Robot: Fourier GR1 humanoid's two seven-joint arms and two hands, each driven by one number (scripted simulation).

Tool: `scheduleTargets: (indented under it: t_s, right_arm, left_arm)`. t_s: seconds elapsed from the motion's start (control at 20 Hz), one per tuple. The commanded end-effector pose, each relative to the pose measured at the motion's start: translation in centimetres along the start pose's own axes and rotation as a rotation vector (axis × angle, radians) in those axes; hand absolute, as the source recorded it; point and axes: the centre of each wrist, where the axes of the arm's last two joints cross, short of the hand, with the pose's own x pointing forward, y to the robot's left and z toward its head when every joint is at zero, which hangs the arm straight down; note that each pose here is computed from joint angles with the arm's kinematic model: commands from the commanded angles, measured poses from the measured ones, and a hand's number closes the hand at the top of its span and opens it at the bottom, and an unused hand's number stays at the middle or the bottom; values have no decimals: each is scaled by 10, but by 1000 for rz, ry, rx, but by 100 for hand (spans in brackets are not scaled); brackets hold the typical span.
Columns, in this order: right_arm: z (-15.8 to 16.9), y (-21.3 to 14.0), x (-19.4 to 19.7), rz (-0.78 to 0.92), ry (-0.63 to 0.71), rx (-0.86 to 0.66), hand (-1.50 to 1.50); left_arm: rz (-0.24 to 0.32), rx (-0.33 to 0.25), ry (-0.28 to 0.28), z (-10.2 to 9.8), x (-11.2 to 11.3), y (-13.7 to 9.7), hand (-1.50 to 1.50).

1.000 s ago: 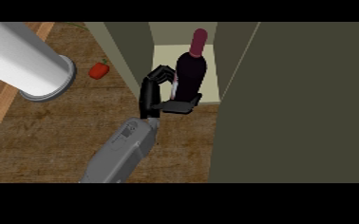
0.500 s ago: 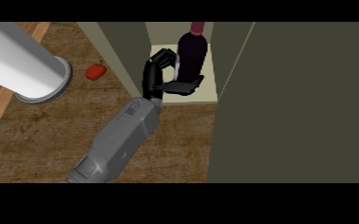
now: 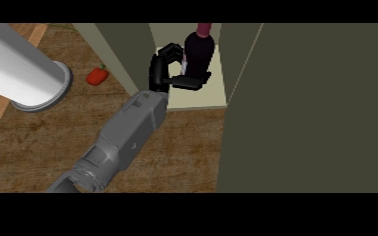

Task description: Pick up the wine, place it into the cabinet and close the cabinet

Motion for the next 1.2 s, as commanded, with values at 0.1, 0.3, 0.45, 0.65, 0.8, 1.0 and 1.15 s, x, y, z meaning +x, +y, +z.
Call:
scheduleTargets:
  t_s: [0.1, 0.3, 0.45, 0.65, 0.8, 1.0, 1.15]
  right_arm:
    - [2, -5, 6, 12, -18, 16, -150]
    - [4, 3, 0, -28, -11, 48, -150]
    - [-4, 6, 1, -8, -12, 41, -150]
    - [-7, 13, -3, -27, -31, 49, -150]
    - [-14, -3, -3, 0, -45, 32, -150]
    - [5, 3, 2, -29, -31, 55, -150]
    - [-10, 5, -9, -42, -28, 51, -150]
  left_arm:
    - [-74, 23, 59, -2, -13, 12, 150]
    - [-81, 44, 74, 14, -30, 18, 150]
    - [-111, 23, 72, 1, -19, 16, 150]
    - [-102, 43, 78, 25, -46, 27, 150]
    - [-117, 65, 50, 25, -48, 31, 150]
    - [-125, 75, 35, 17, -38, 25, 150]
    - [-113, 42, 14, 12, -35, 26, 150]
